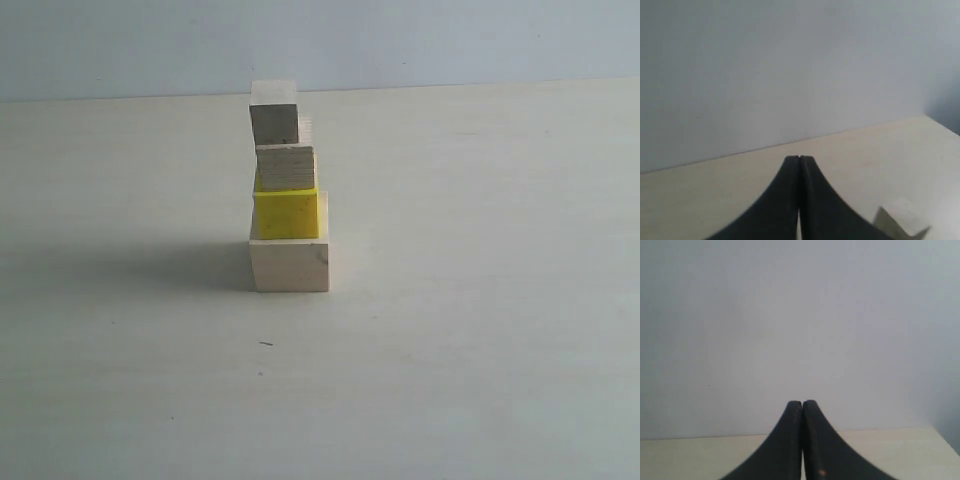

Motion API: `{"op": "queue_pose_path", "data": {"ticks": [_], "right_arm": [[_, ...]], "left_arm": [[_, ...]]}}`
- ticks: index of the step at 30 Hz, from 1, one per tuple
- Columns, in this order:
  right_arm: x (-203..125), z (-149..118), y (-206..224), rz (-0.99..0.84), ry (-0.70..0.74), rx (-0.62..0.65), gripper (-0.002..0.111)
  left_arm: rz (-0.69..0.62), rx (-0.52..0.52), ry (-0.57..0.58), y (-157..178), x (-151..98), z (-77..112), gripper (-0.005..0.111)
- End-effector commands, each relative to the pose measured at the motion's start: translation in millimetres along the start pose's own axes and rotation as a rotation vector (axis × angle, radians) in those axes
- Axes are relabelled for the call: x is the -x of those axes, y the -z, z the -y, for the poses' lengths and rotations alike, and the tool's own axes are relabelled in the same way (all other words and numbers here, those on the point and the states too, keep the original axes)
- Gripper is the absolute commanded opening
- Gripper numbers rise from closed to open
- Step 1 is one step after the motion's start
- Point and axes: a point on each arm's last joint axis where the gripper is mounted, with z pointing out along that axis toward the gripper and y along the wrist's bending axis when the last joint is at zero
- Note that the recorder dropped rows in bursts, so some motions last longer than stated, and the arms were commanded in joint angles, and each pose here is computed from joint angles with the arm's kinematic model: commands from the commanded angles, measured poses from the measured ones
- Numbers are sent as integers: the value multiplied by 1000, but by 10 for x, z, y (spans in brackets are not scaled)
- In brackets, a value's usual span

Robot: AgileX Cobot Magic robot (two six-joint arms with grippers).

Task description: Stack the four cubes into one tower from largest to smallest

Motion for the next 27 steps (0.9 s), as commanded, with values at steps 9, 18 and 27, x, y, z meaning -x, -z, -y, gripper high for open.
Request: {"op": "queue_pose_path", "data": {"ticks": [9, 18, 27], "right_arm": [[-158, 35, 247, -99, -62, -5, 0], [-177, -90, 523, -89, 110, 180, 0], [-201, 19, 736, -75, 91, 92, 0]], "left_arm": [[357, 478, 19, 1395, -197, 148, 0], [380, 544, 50, 1588, -558, 136, 0], [289, 533, 3, 1494, -800, 99, 0]]}}
